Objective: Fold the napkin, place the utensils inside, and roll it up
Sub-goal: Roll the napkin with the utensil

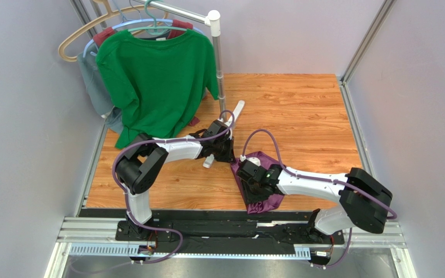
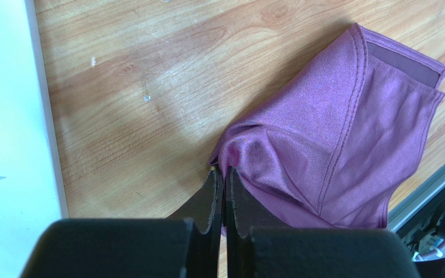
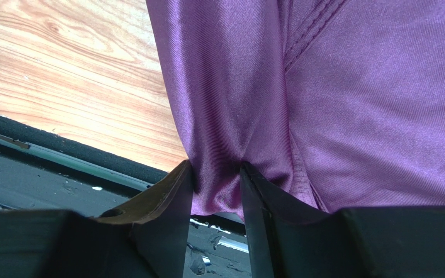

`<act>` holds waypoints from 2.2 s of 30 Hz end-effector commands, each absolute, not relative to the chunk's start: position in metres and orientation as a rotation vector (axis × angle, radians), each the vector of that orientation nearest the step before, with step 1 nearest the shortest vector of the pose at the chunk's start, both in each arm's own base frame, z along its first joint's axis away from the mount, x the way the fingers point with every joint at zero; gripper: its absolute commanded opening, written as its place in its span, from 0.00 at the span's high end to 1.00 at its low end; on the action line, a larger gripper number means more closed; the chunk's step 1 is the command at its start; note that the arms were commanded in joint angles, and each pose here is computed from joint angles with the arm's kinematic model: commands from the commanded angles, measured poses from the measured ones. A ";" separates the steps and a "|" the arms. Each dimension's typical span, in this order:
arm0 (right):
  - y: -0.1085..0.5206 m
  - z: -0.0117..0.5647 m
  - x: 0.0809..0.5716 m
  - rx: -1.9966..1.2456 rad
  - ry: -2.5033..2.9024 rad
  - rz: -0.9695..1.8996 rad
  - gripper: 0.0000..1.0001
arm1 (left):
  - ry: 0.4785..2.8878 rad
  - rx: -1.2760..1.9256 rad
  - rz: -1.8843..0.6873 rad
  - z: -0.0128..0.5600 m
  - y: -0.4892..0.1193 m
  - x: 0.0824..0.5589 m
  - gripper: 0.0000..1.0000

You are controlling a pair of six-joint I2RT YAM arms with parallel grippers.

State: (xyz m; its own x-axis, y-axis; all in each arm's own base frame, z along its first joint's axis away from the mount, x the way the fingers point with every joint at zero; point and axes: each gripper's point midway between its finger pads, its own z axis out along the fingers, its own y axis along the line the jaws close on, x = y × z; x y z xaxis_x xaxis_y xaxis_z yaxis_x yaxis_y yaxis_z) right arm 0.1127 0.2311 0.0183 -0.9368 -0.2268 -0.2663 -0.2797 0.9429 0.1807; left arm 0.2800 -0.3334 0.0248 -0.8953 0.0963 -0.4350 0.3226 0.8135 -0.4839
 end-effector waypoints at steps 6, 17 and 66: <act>0.213 -0.024 0.094 -0.353 2.992 0.159 0.60 | 2.602 0.307 -0.776 0.029 -0.334 0.284 1.00; 0.216 -0.042 0.082 -0.439 3.068 0.159 0.79 | 2.582 0.303 -0.766 0.037 -0.332 0.288 1.00; 0.061 0.013 0.203 0.601 2.814 0.198 0.47 | 2.409 0.386 -0.883 0.058 -0.352 0.317 1.00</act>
